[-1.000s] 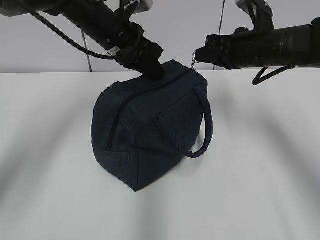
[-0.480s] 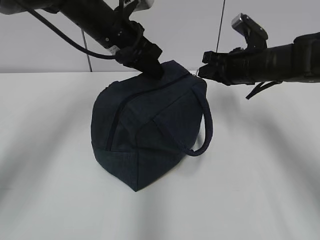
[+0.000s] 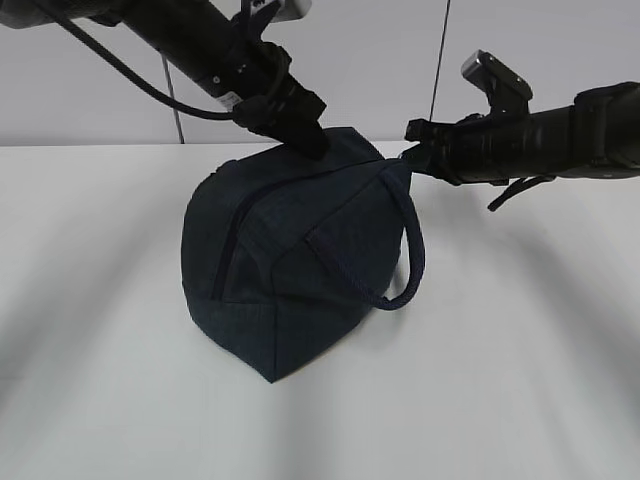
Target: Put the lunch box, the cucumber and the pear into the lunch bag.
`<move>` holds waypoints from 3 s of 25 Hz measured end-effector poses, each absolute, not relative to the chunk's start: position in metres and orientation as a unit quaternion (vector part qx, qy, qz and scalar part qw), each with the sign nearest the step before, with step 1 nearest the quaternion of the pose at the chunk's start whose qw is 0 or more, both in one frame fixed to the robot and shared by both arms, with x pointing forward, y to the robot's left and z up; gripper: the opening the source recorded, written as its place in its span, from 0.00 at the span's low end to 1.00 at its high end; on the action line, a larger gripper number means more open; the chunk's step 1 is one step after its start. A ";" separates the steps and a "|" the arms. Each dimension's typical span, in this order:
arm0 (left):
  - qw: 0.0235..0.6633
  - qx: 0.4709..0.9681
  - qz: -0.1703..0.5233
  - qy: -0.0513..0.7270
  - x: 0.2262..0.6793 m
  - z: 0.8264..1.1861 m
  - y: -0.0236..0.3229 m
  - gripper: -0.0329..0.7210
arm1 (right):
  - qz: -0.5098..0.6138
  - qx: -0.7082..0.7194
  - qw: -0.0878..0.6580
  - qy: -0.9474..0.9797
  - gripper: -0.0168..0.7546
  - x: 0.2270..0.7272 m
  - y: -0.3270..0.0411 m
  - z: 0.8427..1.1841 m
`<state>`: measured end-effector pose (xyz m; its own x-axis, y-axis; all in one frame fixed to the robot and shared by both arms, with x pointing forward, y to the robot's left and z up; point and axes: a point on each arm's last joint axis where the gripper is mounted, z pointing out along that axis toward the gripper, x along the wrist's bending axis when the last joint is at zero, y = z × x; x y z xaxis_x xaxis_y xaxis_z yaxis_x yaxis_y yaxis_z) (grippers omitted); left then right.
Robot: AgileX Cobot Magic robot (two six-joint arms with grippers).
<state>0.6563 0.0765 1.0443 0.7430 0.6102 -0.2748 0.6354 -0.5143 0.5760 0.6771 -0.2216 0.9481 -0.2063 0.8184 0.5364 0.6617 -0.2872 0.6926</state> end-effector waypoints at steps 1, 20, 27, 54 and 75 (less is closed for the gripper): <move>0.340 0.870 -0.016 0.356 0.656 1.046 0.077 0.07 | 0.503 0.625 0.078 0.592 0.02 0.678 -0.221 0.948; 0.348 0.867 -0.003 0.355 0.655 1.057 0.083 0.07 | 0.487 0.644 0.054 0.587 0.03 0.681 -0.224 0.926; 0.362 0.860 0.000 0.360 0.653 1.071 0.090 0.48 | 0.507 0.628 0.029 0.590 0.68 0.680 -0.231 0.928; 0.264 0.835 0.157 0.457 0.550 1.199 0.159 0.31 | 0.391 0.520 0.056 0.757 0.67 0.552 -0.240 1.101; 0.323 0.742 0.215 0.546 0.336 1.099 0.263 0.31 | 0.270 0.633 0.175 0.704 0.67 0.347 -0.282 1.087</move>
